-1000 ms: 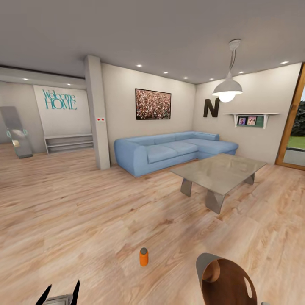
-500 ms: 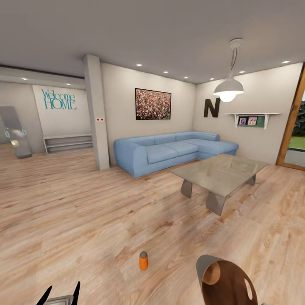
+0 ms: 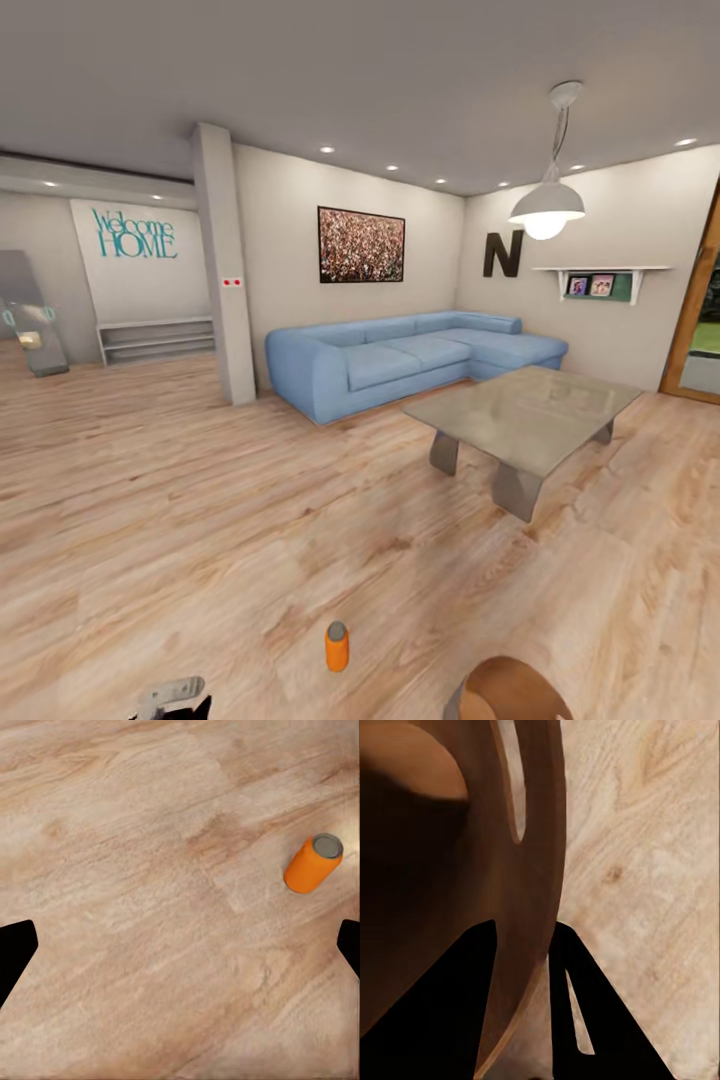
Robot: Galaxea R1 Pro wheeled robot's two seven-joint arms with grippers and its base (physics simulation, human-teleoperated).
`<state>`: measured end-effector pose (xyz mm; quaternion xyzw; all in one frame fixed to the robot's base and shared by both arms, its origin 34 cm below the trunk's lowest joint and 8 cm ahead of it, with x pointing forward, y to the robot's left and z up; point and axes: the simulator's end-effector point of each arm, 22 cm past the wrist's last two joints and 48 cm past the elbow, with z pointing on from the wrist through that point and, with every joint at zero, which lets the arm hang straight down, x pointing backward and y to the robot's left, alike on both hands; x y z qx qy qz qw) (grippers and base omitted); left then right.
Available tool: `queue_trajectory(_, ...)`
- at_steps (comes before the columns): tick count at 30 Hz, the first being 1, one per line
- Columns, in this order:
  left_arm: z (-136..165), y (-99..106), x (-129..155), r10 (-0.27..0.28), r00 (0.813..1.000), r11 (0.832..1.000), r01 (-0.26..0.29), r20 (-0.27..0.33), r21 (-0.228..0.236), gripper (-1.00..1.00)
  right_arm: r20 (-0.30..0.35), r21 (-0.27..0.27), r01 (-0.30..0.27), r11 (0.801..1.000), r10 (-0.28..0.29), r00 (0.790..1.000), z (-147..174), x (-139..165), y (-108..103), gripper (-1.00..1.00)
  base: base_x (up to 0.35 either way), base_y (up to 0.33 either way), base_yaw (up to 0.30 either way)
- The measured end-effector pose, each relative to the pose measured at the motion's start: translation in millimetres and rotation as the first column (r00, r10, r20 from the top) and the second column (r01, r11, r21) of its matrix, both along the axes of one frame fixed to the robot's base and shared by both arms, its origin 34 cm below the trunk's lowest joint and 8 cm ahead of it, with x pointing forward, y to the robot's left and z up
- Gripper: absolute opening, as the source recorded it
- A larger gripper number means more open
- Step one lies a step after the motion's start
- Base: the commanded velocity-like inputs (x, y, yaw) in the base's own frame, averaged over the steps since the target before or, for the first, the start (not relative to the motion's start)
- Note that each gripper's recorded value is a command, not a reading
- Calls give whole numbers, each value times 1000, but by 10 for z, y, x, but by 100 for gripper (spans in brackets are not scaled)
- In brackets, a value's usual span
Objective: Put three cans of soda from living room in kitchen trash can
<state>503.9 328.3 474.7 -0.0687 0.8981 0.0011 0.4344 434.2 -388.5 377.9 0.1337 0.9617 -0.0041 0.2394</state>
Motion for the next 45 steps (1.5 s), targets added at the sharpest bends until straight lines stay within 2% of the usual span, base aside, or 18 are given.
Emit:
queue_trajectory(2, -34, -18, 35, 0, 999, 1000, 0, -39, -12, 100, -60, 20, 4, 1000, -3, 998, -60, -95, 44, -100, 305, 0, 0)
queue_trajectory(4, -57, -36, 71, -1, 997, 1000, 0, -74, -21, 100, -81, 22, 7, 1000, -5, 997, -3, -41, 30, -100, 301, 0, 0)
queue_trajectory(6, -63, -44, 93, -2, 996, 1000, 0, -88, -26, 100, -50, 12, 13, 1000, -12, 999, 137, 127, -33, -100, 308, 0, 0)
queue_trajectory(12, -80, -55, 155, -6, 991, 1000, 2, -131, -28, 100, -75, 18, 16, 1000, -14, 997, 141, 150, -24, -100, 318, -1, 0)
queue_trajectory(20, -147, -66, 126, -9, 988, 1000, 6, -152, -22, 100, -86, 17, 13, 1000, -11, 996, 111, 131, -12, -100, 269, -108, 0)
queue_trajectory(36, -220, -75, 89, -12, 985, 1000, 8, -174, -26, 100, -103, 16, 15, 1000, -13, 995, 65, 89, -30, -100, 41, -15, 0)
queue_trajectory(40, -257, -87, 72, -12, 978, 999, 5, -207, -35, 100, -107, 13, 16, 1000, -15, 994, 60, 86, -60, -100, 87, 0, 0)
queue_trajectory(43, -245, -116, 137, -15, 973, 999, 3, -231, -49, 100, -139, -16, 1, 1000, -3, 990, 97, 95, -171, -100, 153, 0, 0)
queue_trajectory(45, -230, -155, 218, -19, 966, 998, 2, -259, -66, 100, -154, -10, 3, 1000, -5, 988, 122, 118, -175, -100, 195, 0, 0)
